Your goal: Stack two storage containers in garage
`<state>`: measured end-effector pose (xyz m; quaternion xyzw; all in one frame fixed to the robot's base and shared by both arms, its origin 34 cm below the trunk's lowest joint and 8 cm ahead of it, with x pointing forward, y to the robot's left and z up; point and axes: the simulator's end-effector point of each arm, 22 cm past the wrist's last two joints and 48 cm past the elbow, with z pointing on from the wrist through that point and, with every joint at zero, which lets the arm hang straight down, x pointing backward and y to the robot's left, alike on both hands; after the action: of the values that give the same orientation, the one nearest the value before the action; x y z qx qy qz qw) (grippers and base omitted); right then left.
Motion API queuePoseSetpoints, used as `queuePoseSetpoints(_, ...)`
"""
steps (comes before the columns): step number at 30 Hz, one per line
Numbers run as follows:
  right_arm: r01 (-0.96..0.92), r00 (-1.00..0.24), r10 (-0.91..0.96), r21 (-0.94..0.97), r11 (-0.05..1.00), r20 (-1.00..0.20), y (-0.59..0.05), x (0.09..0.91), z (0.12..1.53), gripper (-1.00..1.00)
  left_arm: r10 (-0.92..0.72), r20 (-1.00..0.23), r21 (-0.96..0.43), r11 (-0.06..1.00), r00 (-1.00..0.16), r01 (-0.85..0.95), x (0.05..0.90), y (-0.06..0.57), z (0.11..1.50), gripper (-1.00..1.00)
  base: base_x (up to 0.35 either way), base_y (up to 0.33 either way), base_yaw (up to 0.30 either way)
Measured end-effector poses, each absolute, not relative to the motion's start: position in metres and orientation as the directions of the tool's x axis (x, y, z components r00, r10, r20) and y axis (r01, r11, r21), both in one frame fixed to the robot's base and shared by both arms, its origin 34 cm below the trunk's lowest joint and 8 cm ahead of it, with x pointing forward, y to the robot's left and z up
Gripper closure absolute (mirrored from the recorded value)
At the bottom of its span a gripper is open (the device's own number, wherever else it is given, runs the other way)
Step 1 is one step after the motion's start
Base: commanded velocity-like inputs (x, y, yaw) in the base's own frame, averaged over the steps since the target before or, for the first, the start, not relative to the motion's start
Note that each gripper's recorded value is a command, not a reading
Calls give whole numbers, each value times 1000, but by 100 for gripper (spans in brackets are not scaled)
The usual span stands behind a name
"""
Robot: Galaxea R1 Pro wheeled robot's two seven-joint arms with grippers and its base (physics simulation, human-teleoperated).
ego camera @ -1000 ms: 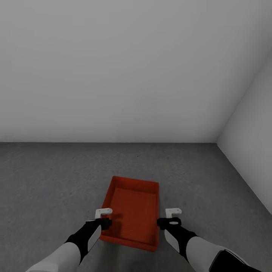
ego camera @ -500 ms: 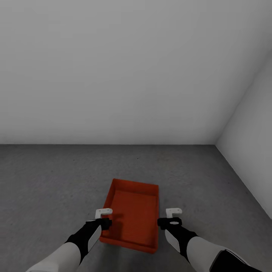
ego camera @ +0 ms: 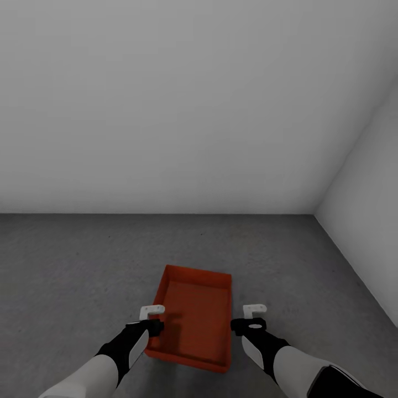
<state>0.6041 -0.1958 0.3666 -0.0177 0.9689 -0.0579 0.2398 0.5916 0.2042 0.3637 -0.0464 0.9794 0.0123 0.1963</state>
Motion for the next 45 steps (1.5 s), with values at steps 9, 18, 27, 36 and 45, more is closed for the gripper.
queuePoseSetpoints(9,-8,-886,-62,-119,993,-460,-195,605,384,-100,-87,-384,7,995,-919,-97,594,204,382,-100,0,0,0)
queuePoseSetpoints(18,-8,-886,-63,-119,993,-459,-195,607,402,-100,-87,-383,6,995,-920,-97,596,204,399,-100,0,0,0)
queuePoseSetpoints(27,-9,-886,-63,-119,993,-459,-195,610,419,-100,-88,-383,6,995,-920,-98,599,205,417,-100,0,0,0)
queuePoseSetpoints(36,-9,-886,-63,-120,993,-459,-196,612,436,-100,-89,-382,7,995,-920,-99,600,205,434,-100,0,0,0)
queuePoseSetpoints(45,-9,-886,-63,-120,993,-459,-196,613,453,-100,-88,-382,8,995,-920,-99,602,206,451,-100,0,0,0)
